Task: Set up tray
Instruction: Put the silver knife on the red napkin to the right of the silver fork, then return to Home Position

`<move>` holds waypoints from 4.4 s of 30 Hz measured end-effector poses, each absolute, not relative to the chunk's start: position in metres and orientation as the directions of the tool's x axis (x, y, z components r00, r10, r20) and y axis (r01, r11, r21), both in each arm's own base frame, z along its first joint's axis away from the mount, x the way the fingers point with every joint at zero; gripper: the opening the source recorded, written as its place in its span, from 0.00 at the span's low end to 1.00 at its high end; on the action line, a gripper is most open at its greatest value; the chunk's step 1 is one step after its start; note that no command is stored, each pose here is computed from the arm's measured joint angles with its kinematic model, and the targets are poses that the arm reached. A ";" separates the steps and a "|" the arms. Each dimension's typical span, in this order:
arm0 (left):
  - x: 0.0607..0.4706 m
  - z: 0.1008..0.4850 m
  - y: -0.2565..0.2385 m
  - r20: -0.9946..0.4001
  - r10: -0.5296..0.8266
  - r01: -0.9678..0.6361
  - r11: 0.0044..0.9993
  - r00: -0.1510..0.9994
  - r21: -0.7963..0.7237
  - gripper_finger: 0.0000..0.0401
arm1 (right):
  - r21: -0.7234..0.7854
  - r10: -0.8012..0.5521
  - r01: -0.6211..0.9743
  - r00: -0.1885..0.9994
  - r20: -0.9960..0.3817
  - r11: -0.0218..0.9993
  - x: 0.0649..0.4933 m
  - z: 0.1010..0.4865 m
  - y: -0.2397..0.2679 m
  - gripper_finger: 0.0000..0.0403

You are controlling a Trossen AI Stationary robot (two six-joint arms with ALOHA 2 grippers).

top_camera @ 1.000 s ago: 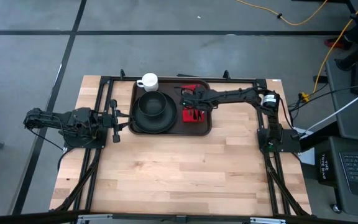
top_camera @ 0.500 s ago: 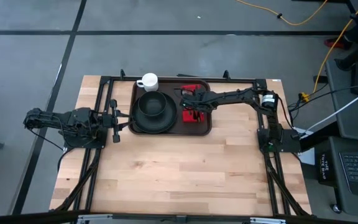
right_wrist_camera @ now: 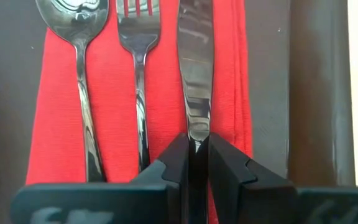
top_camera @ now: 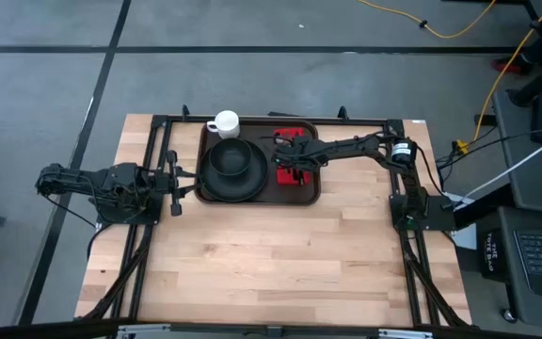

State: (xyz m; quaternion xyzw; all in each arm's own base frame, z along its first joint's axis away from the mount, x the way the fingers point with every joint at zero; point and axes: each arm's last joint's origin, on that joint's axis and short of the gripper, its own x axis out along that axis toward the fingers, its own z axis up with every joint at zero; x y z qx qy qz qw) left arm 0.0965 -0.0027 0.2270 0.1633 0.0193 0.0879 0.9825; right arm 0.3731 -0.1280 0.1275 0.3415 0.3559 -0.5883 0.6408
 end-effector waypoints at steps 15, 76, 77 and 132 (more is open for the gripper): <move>0.096 0.227 -0.003 -0.009 0.179 -0.167 0.931 0.984 0.325 0.21 | 0.023 -0.523 0.998 0.050 -0.851 0.058 0.372 0.128 -0.134 0.12; 0.083 0.210 -0.006 0.054 0.014 -0.021 0.990 0.998 0.141 0.00 | -0.300 -0.787 0.826 0.249 -0.564 0.477 0.335 0.225 -0.003 0.02; 0.085 0.207 -0.006 0.071 0.005 -0.016 0.988 0.997 0.153 0.00 | -0.307 -0.783 0.814 0.261 -0.564 0.492 0.334 0.221 0.004 0.02; 0.094 0.172 0.025 0.063 0.221 -0.226 0.970 0.973 0.093 0.00 | -0.008 -0.204 0.204 0.979 0.011 0.979 0.175 0.167 -0.021 0.01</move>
